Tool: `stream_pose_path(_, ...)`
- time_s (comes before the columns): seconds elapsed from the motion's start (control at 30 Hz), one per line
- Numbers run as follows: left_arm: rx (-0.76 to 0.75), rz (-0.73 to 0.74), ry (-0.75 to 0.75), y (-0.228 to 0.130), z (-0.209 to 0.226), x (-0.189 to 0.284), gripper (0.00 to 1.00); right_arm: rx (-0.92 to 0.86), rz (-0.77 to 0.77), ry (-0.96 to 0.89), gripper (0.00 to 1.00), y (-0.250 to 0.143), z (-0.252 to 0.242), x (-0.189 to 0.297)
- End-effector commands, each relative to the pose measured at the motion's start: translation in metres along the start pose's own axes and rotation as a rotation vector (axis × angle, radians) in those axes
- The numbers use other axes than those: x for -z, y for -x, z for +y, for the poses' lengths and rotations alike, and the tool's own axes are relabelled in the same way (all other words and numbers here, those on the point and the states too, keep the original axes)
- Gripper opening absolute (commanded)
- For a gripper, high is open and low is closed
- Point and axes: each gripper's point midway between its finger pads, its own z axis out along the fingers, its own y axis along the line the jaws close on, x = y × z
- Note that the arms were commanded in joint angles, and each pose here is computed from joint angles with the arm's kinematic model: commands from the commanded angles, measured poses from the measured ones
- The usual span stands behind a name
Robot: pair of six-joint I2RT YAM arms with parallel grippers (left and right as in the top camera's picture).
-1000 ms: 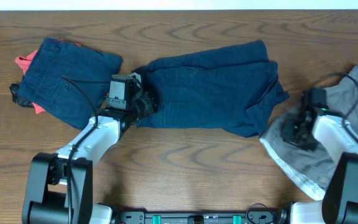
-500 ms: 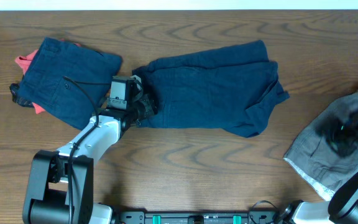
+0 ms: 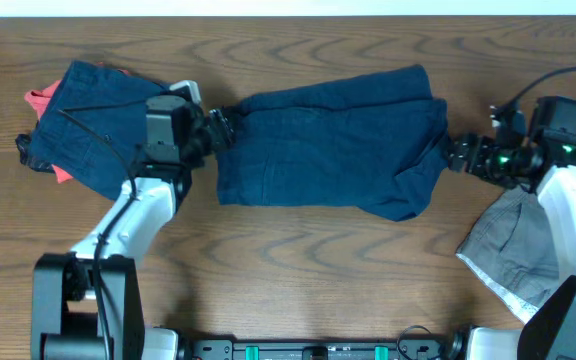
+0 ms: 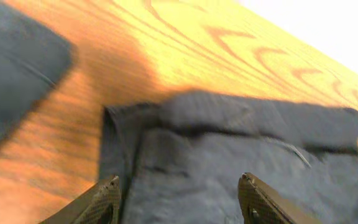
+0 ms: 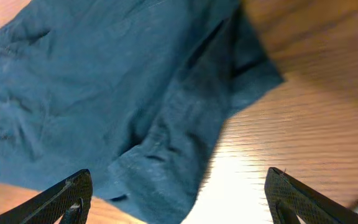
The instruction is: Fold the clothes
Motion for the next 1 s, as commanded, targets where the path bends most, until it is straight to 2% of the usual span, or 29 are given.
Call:
stream_pose_path(0.0,-0.055,-0.001,0.027,0.009,0.008,-0.015,0.62,0.044,0.031,0.025,0.87,-0.007,0.012,-0.006)
stream_pose_path(0.17,-0.051,0.057,0.05,-0.002,0.02,-0.044,0.62,0.042,0.063,0.028,0.87,-0.015,0.016,-0.007)
stream_pose_path(0.4,-0.023,0.193,0.002,-0.045,0.026,-0.07,0.62,0.062,0.045,0.005,0.83,-0.011,0.015,-0.008)
stream_pose_path(0.57,-0.003,0.283,0.012,-0.067,0.027,-0.066,0.61,0.092,-0.012,-0.125,0.84,0.004,0.001,-0.016)
stream_pose_path(0.67,0.038,0.413,0.073,-0.098,0.039,-0.055,0.53,0.074,-0.053,-0.152,0.84,0.016,-0.003,-0.022)
stream_pose_path(0.83,0.106,0.629,0.176,-0.146,0.056,-0.025,0.53,0.048,-0.077,-0.147,0.84,0.037,-0.007,-0.038)
stream_pose_path(0.97,0.109,0.638,0.181,-0.148,0.057,-0.023,0.57,0.055,-0.081,-0.114,0.87,0.066,0.0,-0.051)
